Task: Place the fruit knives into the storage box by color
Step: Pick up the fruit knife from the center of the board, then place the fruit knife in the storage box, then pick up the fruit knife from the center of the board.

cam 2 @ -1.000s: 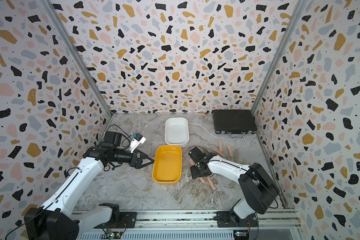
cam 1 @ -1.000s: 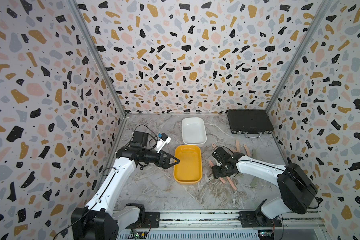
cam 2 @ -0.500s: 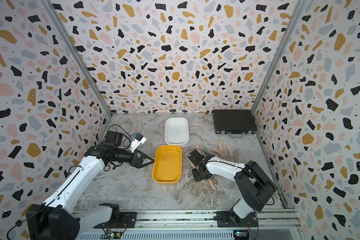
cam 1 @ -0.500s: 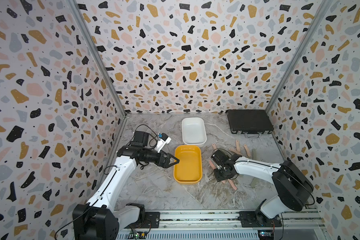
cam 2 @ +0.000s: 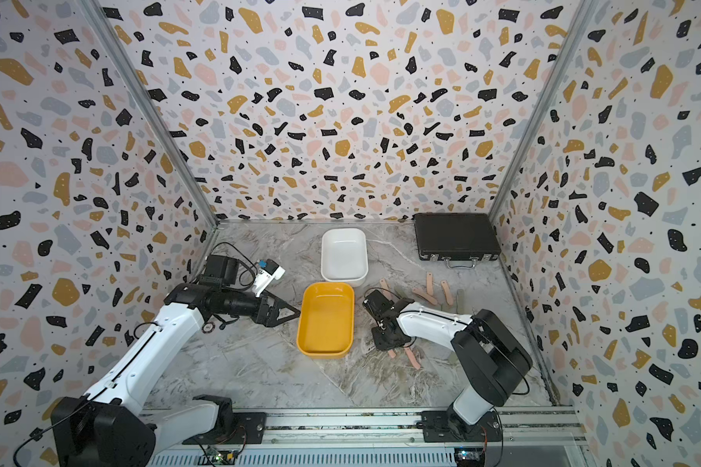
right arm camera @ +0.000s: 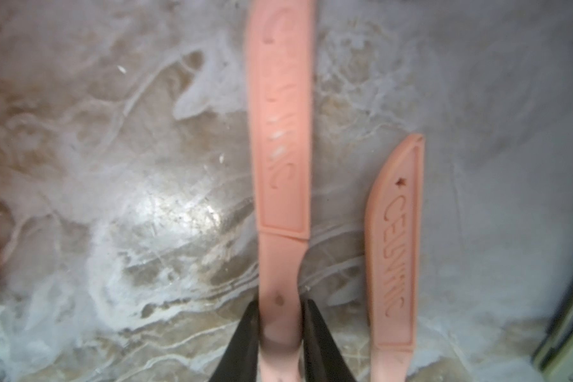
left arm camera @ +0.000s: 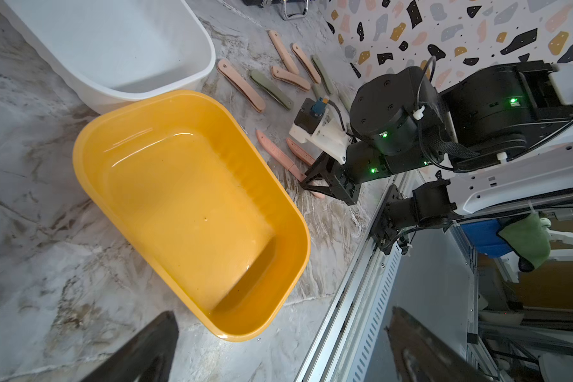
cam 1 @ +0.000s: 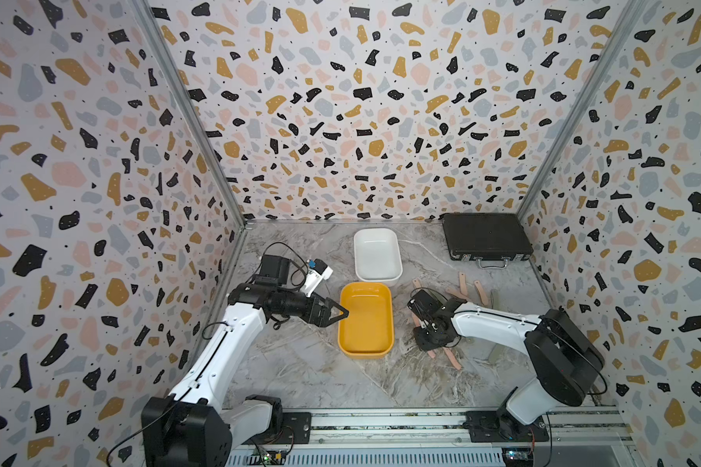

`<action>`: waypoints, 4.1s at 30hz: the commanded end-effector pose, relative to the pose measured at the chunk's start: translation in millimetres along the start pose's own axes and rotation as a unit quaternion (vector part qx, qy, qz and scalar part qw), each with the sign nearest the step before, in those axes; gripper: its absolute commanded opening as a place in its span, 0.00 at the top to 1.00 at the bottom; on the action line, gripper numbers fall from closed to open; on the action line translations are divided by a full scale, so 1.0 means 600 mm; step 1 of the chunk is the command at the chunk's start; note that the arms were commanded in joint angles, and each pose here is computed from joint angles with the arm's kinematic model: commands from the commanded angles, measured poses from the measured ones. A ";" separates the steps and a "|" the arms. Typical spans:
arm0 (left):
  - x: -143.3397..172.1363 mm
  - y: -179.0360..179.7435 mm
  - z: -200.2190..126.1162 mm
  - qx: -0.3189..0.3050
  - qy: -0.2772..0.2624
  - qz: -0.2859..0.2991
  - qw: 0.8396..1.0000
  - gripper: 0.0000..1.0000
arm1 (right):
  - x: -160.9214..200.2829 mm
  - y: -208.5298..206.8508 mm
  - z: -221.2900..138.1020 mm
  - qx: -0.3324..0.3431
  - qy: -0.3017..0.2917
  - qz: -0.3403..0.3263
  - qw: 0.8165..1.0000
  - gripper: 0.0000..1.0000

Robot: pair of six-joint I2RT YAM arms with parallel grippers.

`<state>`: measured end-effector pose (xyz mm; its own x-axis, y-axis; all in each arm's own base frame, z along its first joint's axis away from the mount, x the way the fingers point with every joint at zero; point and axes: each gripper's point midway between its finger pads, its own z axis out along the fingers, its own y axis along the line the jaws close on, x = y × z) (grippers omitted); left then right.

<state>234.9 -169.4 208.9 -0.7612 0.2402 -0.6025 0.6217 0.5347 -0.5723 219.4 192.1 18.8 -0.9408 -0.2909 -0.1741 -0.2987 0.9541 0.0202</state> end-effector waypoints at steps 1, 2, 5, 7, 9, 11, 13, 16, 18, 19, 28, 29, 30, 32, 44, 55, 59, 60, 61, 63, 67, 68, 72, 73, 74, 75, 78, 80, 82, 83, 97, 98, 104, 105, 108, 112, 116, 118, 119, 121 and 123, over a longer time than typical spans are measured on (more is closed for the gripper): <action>-0.003 -0.005 -0.001 0.002 0.000 0.012 1.000 0.01 | 0.014 -0.009 0.004 0.020 0.022 -0.008 1.000 0.76; -0.003 -0.005 -0.001 0.002 0.000 0.012 1.000 0.01 | 0.015 -0.009 0.005 0.020 0.023 -0.009 0.999 0.76; -0.004 -0.005 -0.002 0.002 -0.001 0.011 1.000 0.01 | 0.018 -0.010 0.007 0.022 0.027 -0.008 0.999 0.74; -0.004 -0.005 -0.002 0.001 -0.001 0.013 1.000 0.01 | 0.021 -0.012 0.008 0.025 0.030 -0.008 0.999 0.71; -0.003 -0.005 -0.002 0.001 -0.001 0.013 1.000 0.01 | 0.023 -0.014 0.007 0.028 0.031 -0.007 0.999 0.69; -0.004 -0.006 -0.002 0.002 -0.002 0.014 1.000 0.01 | 0.026 -0.016 0.007 0.031 0.033 -0.008 0.999 0.68; -0.004 -0.006 -0.002 0.002 -0.001 0.013 1.000 0.01 | 0.025 -0.016 0.007 0.031 0.033 -0.008 0.999 0.67; -0.003 -0.006 -0.002 0.002 0.000 0.012 1.000 0.01 | 0.028 -0.016 0.010 0.031 0.036 -0.008 0.999 0.69; -0.004 -0.006 -0.002 0.002 0.000 0.013 1.000 0.01 | 0.029 -0.014 0.013 0.028 0.039 -0.008 0.999 0.72; -0.004 -0.006 -0.002 0.001 0.000 0.012 1.000 0.01 | 0.030 -0.013 0.014 0.027 0.040 -0.008 0.999 0.74; -0.005 0.001 -0.001 -0.005 0.004 0.005 1.000 0.00 | 0.007 -0.006 -0.017 0.020 0.019 -0.015 1.000 0.80; -0.005 0.001 -0.001 -0.005 0.005 0.005 1.000 0.00 | 0.004 -0.005 -0.021 0.018 0.017 -0.016 1.000 0.80; -0.005 0.002 -0.001 -0.005 0.005 0.005 1.000 0.00 | 0.000 -0.003 -0.027 0.017 0.014 -0.016 1.000 0.81; -0.006 0.001 -0.002 -0.004 0.005 0.004 1.000 0.00 | -0.005 -0.001 -0.035 0.015 0.010 -0.018 1.000 0.81; -0.013 0.009 -0.013 -0.008 -0.006 -0.007 1.000 0.00 | -0.038 0.010 -0.086 0.004 -0.019 -0.020 1.000 0.81; -0.022 0.028 -0.031 -0.017 -0.024 -0.028 0.999 0.00 | -0.125 0.064 -0.159 -0.039 -0.076 -0.032 0.996 0.81; -0.024 0.030 -0.037 -0.019 -0.032 -0.030 0.999 0.00 | -0.157 0.101 -0.180 -0.064 -0.092 -0.041 0.993 0.81; -0.024 0.032 -0.038 -0.018 -0.033 -0.031 0.999 0.00 | -0.164 0.111 -0.184 -0.070 -0.096 -0.045 0.992 0.81; -0.024 0.032 -0.039 -0.017 -0.034 -0.033 0.999 0.00 | -0.169 0.121 -0.185 -0.075 -0.097 -0.048 0.991 0.81; -0.025 0.035 -0.041 -0.018 -0.036 -0.036 0.999 0.00 | -0.180 0.143 -0.187 -0.086 -0.100 -0.054 0.990 0.81; -0.025 0.037 -0.043 -0.017 -0.037 -0.038 0.998 0.00 | -0.191 0.188 -0.179 -0.107 -0.098 -0.065 0.987 0.80; -0.025 0.037 -0.043 -0.017 -0.038 -0.037 0.998 0.00 | -0.192 0.201 -0.174 -0.115 -0.096 -0.066 0.986 0.80; -0.024 0.035 -0.043 -0.013 -0.038 -0.037 0.999 0.00 | -0.191 0.240 -0.152 -0.134 -0.084 -0.073 0.985 0.80; -0.024 0.035 -0.043 -0.012 -0.038 -0.036 0.999 0.00 | -0.190 0.247 -0.147 -0.139 -0.081 -0.073 0.984 0.80; -0.023 0.035 -0.043 -0.012 -0.038 -0.037 0.999 0.00 | -0.189 0.257 -0.141 -0.146 -0.077 -0.072 0.984 0.80; -0.023 0.036 -0.042 -0.011 -0.038 -0.037 0.999 0.00 | -0.189 0.264 -0.135 -0.152 -0.074 -0.070 0.983 0.80; -0.021 0.038 -0.040 -0.009 -0.035 -0.042 0.998 0.00 | -0.187 0.278 -0.117 -0.161 -0.063 -0.064 0.983 0.80; -0.019 0.039 -0.038 -0.007 -0.033 -0.044 0.998 0.00 | -0.184 0.288 -0.107 -0.166 -0.059 -0.062 0.982 0.80; -0.018 0.041 -0.036 -0.008 -0.032 -0.046 0.998 0.00 | -0.181 0.297 -0.099 -0.171 -0.052 -0.061 0.982 0.80; -0.018 0.042 -0.036 -0.008 -0.031 -0.047 0.998 0.00 | -0.181 0.301 -0.095 -0.174 -0.050 -0.061 0.982 0.80; -0.015 0.044 -0.035 -0.011 -0.028 -0.047 0.998 0.00 | -0.179 0.318 -0.081 -0.182 -0.042 -0.070 0.980 0.65; -0.015 0.044 -0.035 -0.010 -0.028 -0.048 0.998 0.00 | -0.180 0.316 -0.084 -0.181 -0.045 -0.072 0.980 0.61; -0.023 0.035 -0.041 -0.005 -0.033 -0.044 0.998 0.00 | -0.192 0.309 -0.128 -0.180 -0.080 -0.092 0.976 0.52; -0.027 0.032 -0.043 -0.004 -0.035 -0.043 0.998 0.00 | -0.195 0.305 -0.137 -0.179 -0.089 -0.095 0.975 0.50; -0.041 0.022 -0.050 0.002 -0.044 -0.041 0.998 0.00 | -0.203 0.290 -0.166 -0.166 -0.118 -0.105 0.973 0.43; -0.059 0.008 -0.056 0.010 -0.051 -0.037 0.998 0.00 | -0.205 0.251 -0.188 -0.140 -0.141 -0.102 0.975 0.34; -0.072 -0.010 -0.050 0.019 -0.044 -0.022 0.999 0.00 | -0.192 0.202 -0.190 -0.117 -0.141 -0.086 0.979 0.32; -0.077 -0.022 -0.042 0.025 -0.038 -0.013 0.999 0.00 | -0.181 0.176 -0.191 -0.109 -0.142 -0.075 0.981 0.31; -0.081 -0.028 -0.039 0.030 -0.036 -0.010 0.999 0.00 | -0.175 0.162 -0.192 -0.103 -0.142 -0.068 0.982 0.31; -0.084 -0.038 -0.030 0.040 -0.032 -0.008 0.999 0.00 | -0.158 0.136 -0.189 -0.092 -0.138 -0.057 0.984 0.31; -0.086 -0.046 -0.022 0.053 -0.031 -0.009 0.998 0.00 | -0.140 0.112 -0.187 -0.081 -0.132 -0.048 0.987 0.31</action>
<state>253.2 -176.6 252.3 -0.7698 0.1874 -0.6101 0.6124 0.4859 -0.6235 268.7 297.3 141.4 -0.8312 -0.3365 -0.4427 -0.4524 0.8721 0.1865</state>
